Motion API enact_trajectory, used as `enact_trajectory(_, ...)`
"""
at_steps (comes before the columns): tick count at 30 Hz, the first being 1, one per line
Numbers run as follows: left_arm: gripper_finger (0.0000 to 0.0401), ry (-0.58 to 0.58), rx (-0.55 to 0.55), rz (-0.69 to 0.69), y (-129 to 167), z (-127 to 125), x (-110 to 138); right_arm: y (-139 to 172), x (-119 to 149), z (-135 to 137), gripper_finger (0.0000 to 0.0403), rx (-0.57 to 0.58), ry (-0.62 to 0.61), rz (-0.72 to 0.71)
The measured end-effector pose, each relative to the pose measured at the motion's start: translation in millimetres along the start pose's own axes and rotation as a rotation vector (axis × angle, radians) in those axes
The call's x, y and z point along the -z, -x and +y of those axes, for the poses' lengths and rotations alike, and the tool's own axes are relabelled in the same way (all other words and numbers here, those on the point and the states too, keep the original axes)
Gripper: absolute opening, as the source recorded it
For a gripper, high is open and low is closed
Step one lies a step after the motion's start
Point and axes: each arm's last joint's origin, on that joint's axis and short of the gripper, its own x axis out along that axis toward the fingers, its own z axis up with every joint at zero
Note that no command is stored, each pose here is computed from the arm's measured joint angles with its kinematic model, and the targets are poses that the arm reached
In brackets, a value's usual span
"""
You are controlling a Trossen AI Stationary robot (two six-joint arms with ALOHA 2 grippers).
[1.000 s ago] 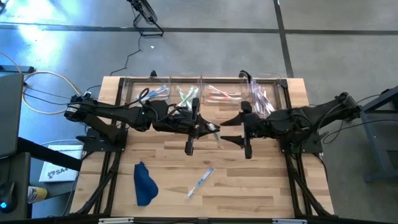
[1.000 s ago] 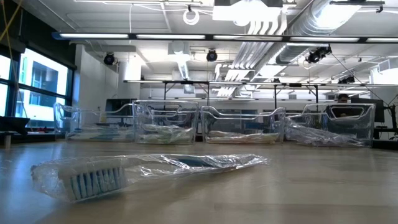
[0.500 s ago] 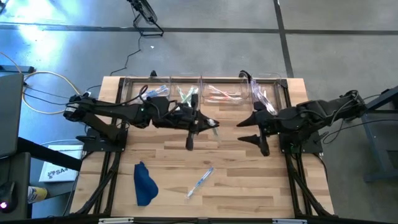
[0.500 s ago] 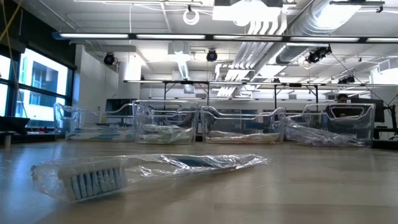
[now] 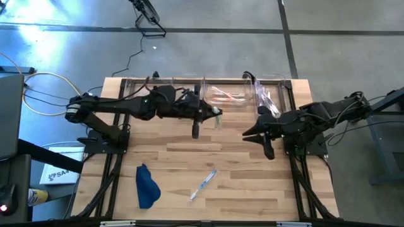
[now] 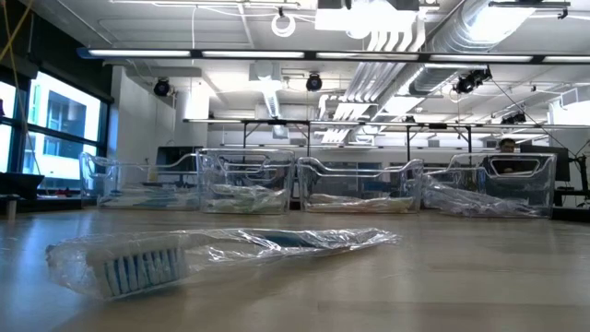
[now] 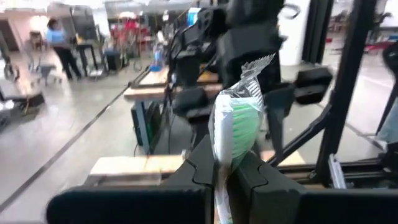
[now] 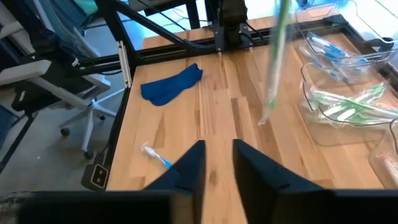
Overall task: Pick & Place Toothbrushes
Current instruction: Put the green toothbrush into the middle left transparent bin
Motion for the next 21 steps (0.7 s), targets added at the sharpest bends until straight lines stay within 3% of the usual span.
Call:
enact_trajectory(6, 0.0008, 0.019, -0.084, 0.102, 1.6, 28.7, 11.0, -7.2, 3.5, -0.2, 0.0009, 0.036, 0.026, 0.041)
enact_trajectory(14, 0.0008, 0.104, -0.271, 0.255, 14.6, 86.8, 28.5, -37.2, 12.7, 2.4, 0.0003, 0.116, 0.076, 0.148)
enact_trajectory(21, 0.0008, 0.226, -0.482, 0.427, 43.8, 145.5, 48.1, -63.2, 17.5, -0.1, 0.0002, 0.237, 0.126, 0.188)
